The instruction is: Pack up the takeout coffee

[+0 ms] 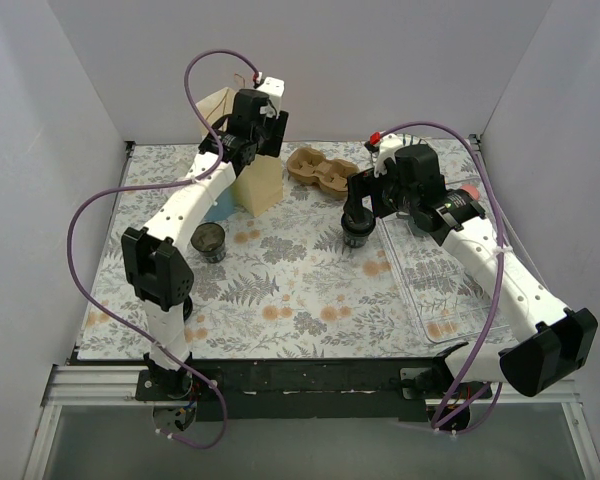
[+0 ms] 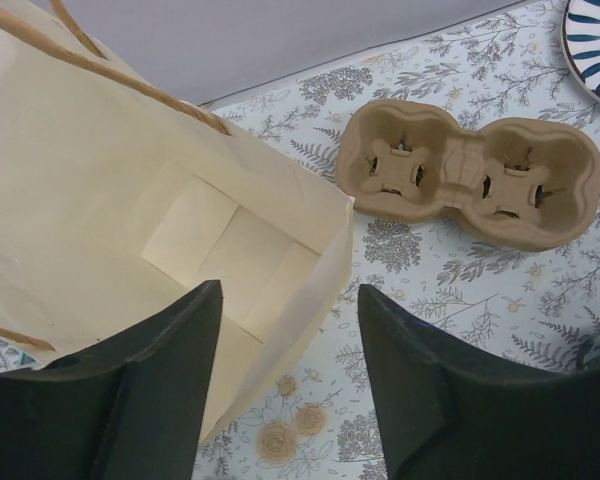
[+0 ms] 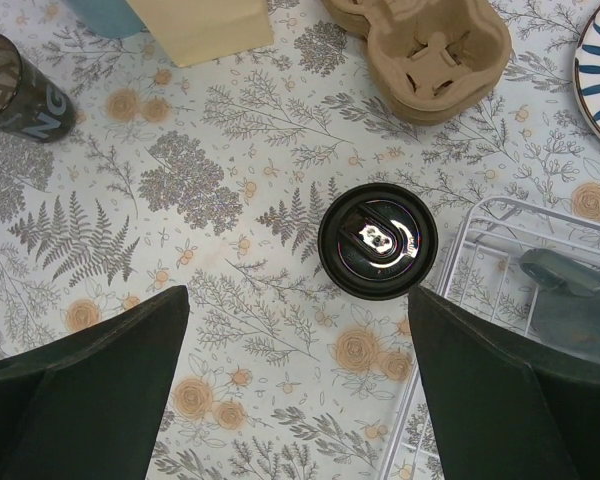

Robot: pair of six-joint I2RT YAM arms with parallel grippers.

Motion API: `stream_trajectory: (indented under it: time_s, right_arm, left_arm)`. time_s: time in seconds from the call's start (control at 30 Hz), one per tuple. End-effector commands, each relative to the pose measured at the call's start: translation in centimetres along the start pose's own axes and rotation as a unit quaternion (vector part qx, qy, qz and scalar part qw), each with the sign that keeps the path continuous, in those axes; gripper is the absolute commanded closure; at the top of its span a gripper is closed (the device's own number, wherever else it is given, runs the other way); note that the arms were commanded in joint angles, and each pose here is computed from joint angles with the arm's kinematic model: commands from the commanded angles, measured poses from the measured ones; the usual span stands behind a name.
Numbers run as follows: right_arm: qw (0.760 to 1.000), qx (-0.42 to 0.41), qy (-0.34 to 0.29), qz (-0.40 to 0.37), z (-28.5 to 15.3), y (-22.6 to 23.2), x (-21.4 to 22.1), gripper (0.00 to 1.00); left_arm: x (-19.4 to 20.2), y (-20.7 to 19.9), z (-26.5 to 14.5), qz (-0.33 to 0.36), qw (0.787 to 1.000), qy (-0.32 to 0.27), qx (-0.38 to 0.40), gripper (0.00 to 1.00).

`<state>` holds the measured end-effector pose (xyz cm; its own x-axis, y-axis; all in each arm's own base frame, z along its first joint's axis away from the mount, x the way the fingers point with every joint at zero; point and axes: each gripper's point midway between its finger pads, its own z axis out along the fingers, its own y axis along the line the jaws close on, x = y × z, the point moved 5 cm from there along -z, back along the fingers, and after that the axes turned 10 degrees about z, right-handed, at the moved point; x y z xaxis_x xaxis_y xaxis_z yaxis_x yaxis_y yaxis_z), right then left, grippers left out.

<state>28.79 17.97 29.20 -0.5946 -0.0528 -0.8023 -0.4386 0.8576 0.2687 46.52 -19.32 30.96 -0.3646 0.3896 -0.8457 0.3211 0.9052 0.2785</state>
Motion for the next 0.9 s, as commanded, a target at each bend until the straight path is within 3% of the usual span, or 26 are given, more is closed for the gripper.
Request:
stream_trajectory:
  time_s: [0.0, 0.1, 0.2, 0.53, 0.6, 0.87]
  right_arm:
    - [0.999, -0.010, -0.027, -0.014, -1.0, 0.4, -1.6, 0.02]
    - [0.999, -0.007, -0.028, -0.015, -0.9, 0.4, -1.6, 0.02]
    - [0.999, -0.005, -0.028, -0.016, -0.9, 0.3, -1.7, 0.02]
    - [0.999, -0.006, -0.034, -0.014, -1.3, 0.4, -1.6, 0.03]
    - [0.999, -0.006, -0.033, -0.015, -1.5, 0.4, -1.5, 0.03]
    - [0.999, -0.003, -0.044, -0.017, -2.1, 0.4, -1.7, 0.03]
  left_arm:
    - [-1.8, 1.2, -1.2, 0.011, 1.000, -0.018, -0.006, 0.49]
    - [-2.2, 1.1, -1.4, 0.008, 1.000, -0.017, 0.002, 0.63]
    - [-2.1, 1.0, -1.8, 0.006, 1.000, -0.011, 0.010, 0.69]
    - [-0.5, 1.3, -1.5, 0.028, 0.999, 0.022, -0.006, 0.61]
    - [-0.8, 1.2, -1.6, 0.026, 0.999, 0.019, 0.000, 0.65]
    - [-1.6, 0.5, -2.3, 0.004, 0.999, 0.024, 0.035, 0.99]
